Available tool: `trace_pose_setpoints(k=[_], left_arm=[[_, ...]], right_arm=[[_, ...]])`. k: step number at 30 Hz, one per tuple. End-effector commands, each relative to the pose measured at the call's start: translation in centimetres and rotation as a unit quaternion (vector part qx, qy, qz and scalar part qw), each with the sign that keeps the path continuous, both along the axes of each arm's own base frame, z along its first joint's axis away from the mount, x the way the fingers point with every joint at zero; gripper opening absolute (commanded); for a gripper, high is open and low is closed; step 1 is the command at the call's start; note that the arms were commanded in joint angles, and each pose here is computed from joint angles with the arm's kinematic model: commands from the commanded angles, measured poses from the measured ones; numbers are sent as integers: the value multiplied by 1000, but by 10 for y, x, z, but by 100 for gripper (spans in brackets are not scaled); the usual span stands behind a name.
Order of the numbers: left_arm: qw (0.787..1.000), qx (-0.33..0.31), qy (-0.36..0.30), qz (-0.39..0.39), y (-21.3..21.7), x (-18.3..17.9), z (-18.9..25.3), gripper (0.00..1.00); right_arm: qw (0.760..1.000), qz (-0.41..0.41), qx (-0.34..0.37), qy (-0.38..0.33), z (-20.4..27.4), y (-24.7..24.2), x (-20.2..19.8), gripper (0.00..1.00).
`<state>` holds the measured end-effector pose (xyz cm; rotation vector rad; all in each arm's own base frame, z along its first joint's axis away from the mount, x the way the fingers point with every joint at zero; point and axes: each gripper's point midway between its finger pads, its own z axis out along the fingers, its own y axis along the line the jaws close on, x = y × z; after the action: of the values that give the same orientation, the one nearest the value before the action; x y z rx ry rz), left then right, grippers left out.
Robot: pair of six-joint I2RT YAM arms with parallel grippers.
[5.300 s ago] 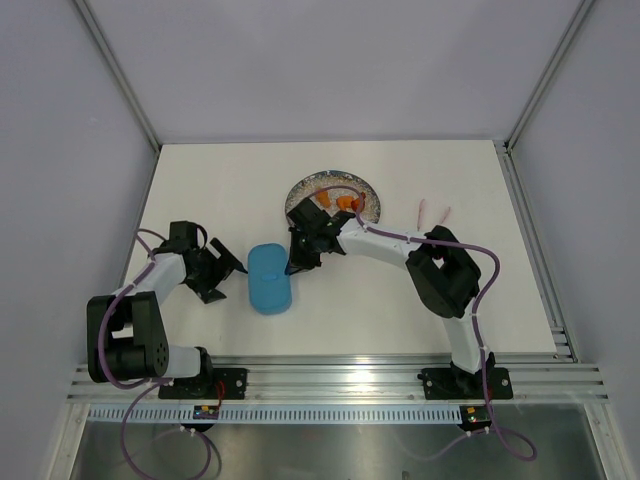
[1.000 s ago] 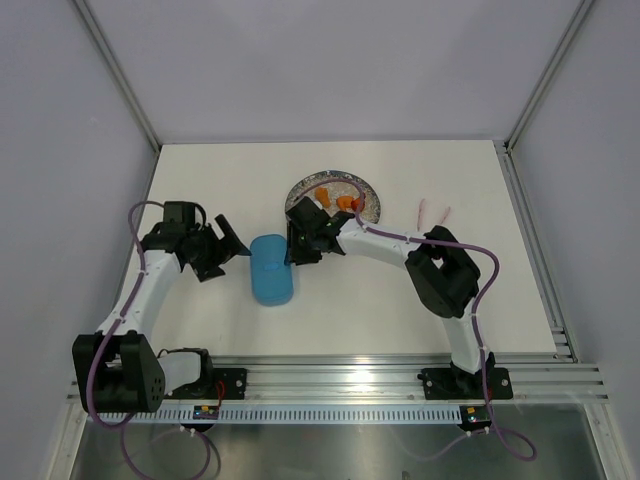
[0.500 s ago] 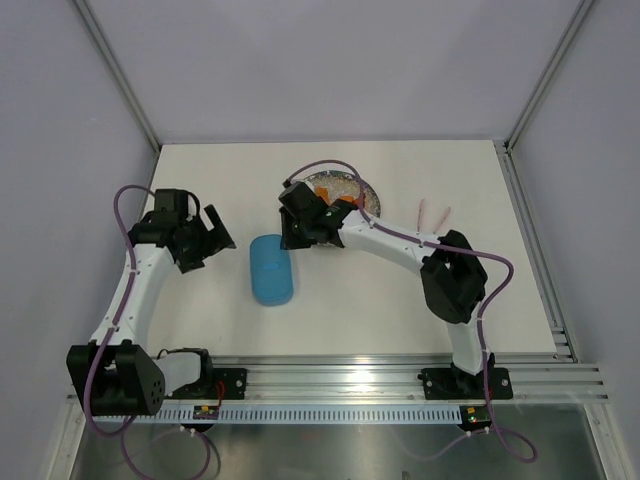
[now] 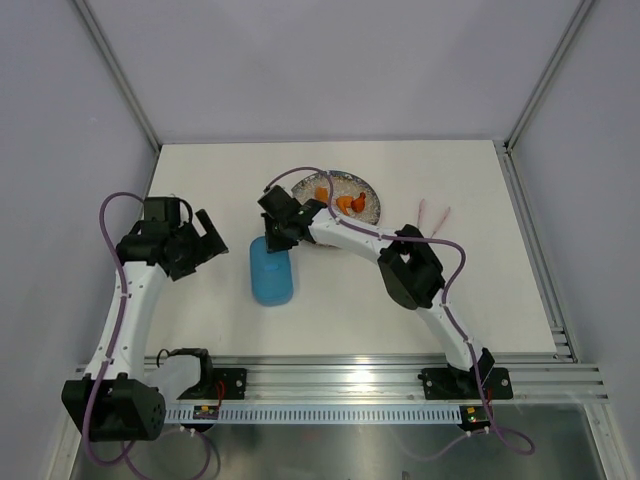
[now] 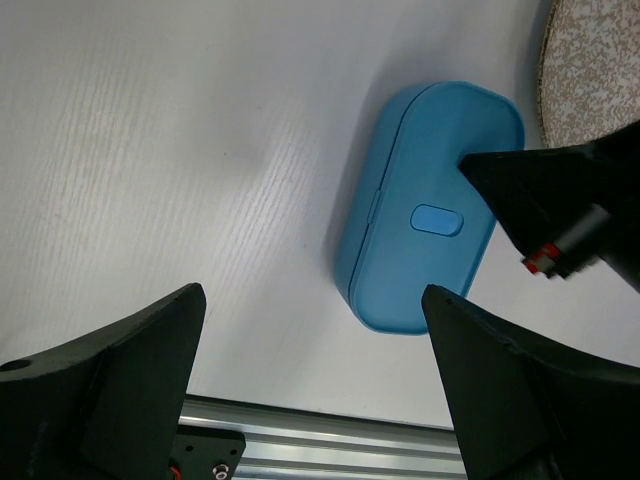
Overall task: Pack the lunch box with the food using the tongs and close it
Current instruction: Close the box lid on the packing box.
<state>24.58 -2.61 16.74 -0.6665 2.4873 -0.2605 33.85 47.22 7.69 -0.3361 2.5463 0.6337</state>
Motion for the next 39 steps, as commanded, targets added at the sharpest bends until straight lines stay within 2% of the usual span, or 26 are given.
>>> trace_pose_setpoints(k=[1,3,10,13,16,20,27,30,35,39], left_arm=[[1000,3,-22,4,4,-4,10,94],[1000,6,-26,2,5,-5,13,95],[999,3,-44,1,5,-1,26,95],[999,4,-43,4,6,-1,25,95],[999,6,-39,8,8,-2,23,95],[999,8,-43,9,10,0,26,95],[999,8,-36,9,13,-1,19,95],[999,2,-34,9,11,0,16,95],[999,-5,-34,9,9,2,14,95],[999,-12,-36,13,8,4,13,95]], right_arm=[[998,8,-53,44,-41,-11,-16,0],[998,6,-49,43,-38,-12,-19,0],[999,10,8,-38,61,-5,-8,0],[998,15,21,-52,84,-6,-9,0],[998,26,17,-50,85,-6,-17,1],[999,40,5,-31,64,-2,-39,1],[997,59,-26,45,-7,-8,-93,1],[996,53,-40,59,-24,-14,-97,1],[998,60,-17,20,20,-11,-90,2],[998,39,-17,-41,60,-14,-64,4]])
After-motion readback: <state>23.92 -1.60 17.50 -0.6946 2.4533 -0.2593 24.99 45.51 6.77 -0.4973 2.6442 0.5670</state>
